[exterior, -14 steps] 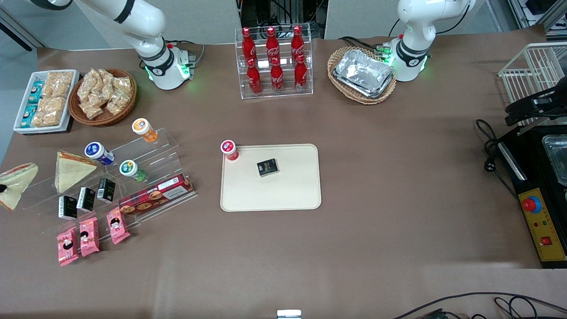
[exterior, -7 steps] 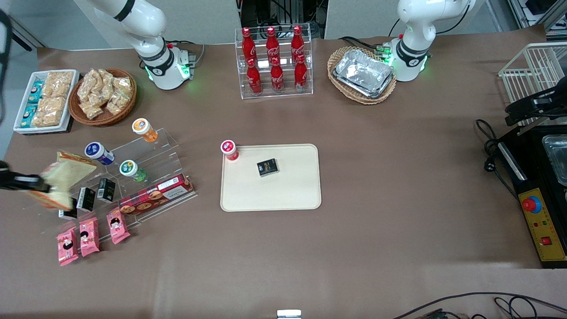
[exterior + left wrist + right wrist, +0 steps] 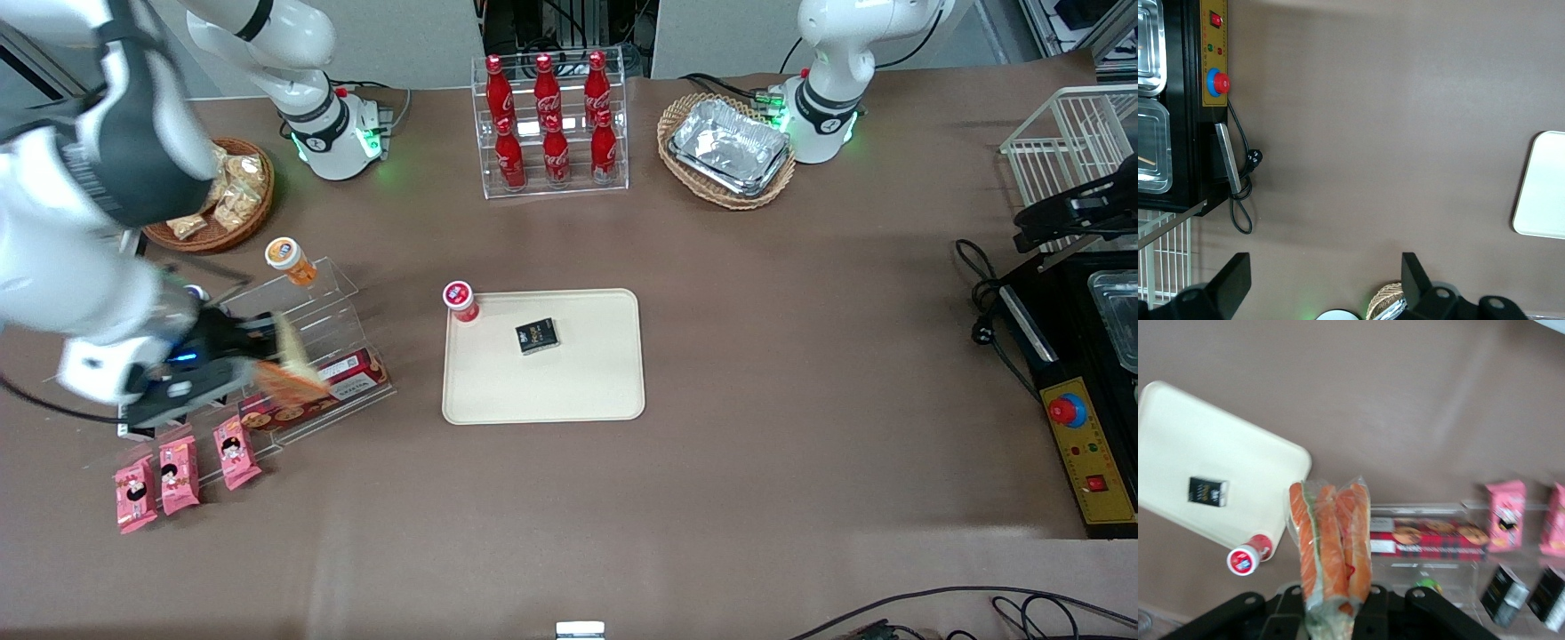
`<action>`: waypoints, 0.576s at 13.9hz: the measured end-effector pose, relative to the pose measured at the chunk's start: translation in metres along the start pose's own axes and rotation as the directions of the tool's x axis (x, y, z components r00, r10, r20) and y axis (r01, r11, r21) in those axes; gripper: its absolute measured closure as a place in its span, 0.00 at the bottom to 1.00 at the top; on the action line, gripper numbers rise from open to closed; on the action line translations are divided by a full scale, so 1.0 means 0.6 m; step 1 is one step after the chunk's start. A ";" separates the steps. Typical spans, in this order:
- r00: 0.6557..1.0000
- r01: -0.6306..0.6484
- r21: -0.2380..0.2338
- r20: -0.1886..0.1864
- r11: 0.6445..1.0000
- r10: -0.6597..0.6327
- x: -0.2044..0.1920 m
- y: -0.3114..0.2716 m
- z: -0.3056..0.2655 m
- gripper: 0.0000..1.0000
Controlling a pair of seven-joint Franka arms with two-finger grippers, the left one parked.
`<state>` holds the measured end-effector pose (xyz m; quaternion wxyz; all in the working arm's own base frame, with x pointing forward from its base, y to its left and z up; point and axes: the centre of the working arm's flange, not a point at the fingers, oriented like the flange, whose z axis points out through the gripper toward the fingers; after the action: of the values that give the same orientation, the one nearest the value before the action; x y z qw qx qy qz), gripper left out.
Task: Place sandwich on tray
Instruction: 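Carry the sandwich over the cream tray and lower it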
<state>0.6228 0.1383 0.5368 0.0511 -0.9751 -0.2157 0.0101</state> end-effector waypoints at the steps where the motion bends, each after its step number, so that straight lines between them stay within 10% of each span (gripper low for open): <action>1: 0.997 0.075 0.004 0.006 0.997 -0.075 0.012 -0.044 0.012 0.81; 8: 0.859 0.510 0.013 0.042 0.860 -0.510 0.066 -0.300 0.132 0.81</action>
<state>0.5797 0.3246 0.4768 0.0479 -0.8827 -0.4672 0.0179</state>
